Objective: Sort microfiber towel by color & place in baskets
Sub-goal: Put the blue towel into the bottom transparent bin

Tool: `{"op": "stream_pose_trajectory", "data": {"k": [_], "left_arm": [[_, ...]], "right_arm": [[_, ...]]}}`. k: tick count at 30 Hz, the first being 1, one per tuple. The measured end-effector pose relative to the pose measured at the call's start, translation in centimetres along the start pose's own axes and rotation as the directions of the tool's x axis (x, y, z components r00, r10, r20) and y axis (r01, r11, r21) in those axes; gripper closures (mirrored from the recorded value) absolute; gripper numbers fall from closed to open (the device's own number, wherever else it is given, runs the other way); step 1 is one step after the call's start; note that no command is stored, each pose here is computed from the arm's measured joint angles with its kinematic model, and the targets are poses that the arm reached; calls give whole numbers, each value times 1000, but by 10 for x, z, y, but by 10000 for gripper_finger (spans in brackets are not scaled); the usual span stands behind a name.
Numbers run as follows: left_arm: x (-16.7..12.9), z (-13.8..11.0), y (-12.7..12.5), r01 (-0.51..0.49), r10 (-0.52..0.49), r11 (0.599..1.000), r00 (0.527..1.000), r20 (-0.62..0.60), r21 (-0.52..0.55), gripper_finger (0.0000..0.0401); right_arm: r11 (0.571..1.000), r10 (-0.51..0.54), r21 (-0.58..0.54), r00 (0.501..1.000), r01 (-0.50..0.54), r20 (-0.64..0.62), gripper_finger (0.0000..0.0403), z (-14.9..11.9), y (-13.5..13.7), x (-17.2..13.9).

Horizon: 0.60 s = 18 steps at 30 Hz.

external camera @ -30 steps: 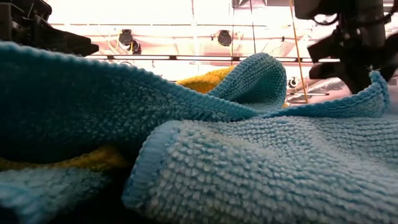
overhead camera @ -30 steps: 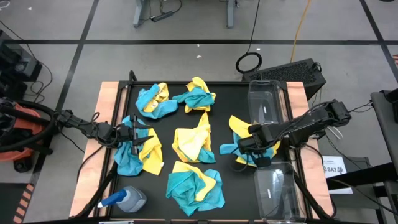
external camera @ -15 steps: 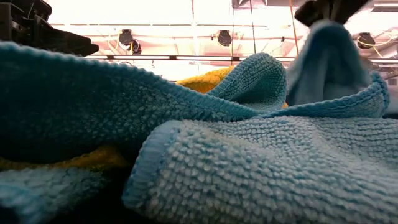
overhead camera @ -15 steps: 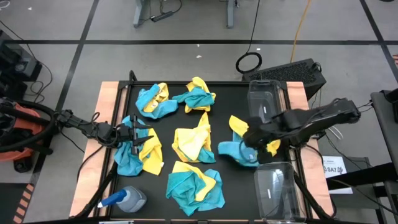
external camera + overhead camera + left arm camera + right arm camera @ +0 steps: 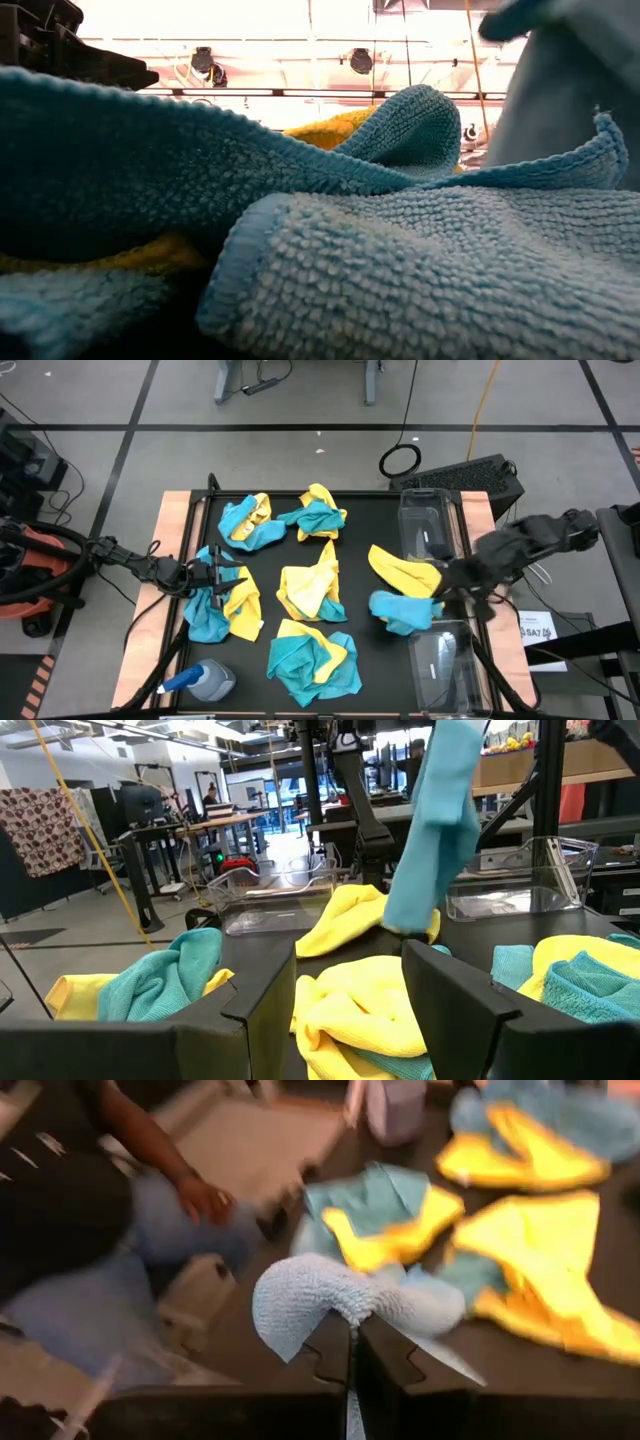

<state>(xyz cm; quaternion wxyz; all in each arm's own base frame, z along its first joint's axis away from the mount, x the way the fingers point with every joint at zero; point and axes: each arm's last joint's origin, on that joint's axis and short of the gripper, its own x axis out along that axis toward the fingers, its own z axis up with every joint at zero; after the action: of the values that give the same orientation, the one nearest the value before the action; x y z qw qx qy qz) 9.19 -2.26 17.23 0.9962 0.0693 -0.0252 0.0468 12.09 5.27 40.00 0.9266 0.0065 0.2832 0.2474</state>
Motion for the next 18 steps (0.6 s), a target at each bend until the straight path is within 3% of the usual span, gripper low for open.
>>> {"op": "stream_pose_trajectory", "data": {"k": [5,9,14,18], "left_arm": [[0,0,0,0,0,1000,1000,0,0,209],[0,0,0,0,0,1000,1000,0,0,209],[0,0,0,0,0,1000,1000,0,0,209],[0,0,0,0,0,1000,1000,0,0,209]], "right_arm": [[983,90,-172,980,-59,177,403,1,11,-30],[937,199,-335,943,-103,266,403,0,18,-49],[847,339,-506,899,-163,278,402,-4,23,-61],[781,445,-575,863,-242,241,402,-7,27,-63]]}}
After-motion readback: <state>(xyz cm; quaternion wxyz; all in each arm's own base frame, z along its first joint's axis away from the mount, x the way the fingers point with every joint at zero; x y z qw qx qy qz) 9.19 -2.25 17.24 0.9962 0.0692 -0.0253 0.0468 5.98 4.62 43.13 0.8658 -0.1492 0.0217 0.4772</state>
